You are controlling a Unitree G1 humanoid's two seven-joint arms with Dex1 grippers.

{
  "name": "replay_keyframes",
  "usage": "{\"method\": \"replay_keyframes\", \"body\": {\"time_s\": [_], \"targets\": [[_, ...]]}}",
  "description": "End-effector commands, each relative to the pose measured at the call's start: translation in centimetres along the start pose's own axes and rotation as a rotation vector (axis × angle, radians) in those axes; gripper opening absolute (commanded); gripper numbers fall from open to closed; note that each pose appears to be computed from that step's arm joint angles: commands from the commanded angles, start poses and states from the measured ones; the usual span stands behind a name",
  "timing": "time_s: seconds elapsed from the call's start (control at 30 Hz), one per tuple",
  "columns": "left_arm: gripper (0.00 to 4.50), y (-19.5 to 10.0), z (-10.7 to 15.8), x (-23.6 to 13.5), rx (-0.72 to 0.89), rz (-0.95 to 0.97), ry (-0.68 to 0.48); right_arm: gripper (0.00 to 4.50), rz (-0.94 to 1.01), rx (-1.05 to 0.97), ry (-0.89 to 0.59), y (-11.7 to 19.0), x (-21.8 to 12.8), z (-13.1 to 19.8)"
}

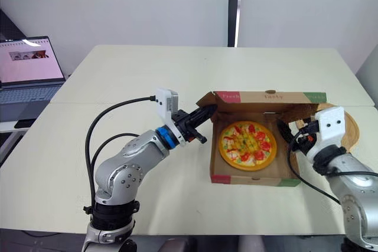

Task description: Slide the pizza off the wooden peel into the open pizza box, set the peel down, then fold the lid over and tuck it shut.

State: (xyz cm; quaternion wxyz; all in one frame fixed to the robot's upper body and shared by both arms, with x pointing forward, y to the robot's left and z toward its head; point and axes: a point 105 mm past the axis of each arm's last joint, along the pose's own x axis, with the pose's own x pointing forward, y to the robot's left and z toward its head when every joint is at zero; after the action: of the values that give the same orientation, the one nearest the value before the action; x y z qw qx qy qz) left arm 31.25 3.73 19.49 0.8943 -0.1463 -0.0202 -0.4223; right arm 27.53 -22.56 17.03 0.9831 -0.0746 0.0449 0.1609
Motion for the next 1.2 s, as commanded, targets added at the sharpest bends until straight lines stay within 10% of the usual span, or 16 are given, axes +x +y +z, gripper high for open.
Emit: {"method": "replay_keyframes", "body": {"time_s": [0.03, 0.37, 0.73, 1.2], "targets": [[0.0, 0.0, 0.3, 0.1, 0.025, 0.002, -0.011, 3.54, 0.042, -0.026, 0.026, -1.0, -1.7, 0.3], [0.0, 0.1, -0.1, -0.3, 0.041, 0.005, -0.002, 3.54, -0.086, -0.099, 0.023, -9.0, -5.4, 3.8], [0.0, 0.2, -0.4, -0.5, 0.058, 0.003, 0.007, 0.02, 0.083, -0.25, -0.185, -7.8, 0.0, 12.8], [0.0, -0.8, -0.1, -1.2, 0.064, -0.081, -0.011, 0.02, 0.419, -0.384, -0.025, -2.5, 2.6, 11.5]]}}
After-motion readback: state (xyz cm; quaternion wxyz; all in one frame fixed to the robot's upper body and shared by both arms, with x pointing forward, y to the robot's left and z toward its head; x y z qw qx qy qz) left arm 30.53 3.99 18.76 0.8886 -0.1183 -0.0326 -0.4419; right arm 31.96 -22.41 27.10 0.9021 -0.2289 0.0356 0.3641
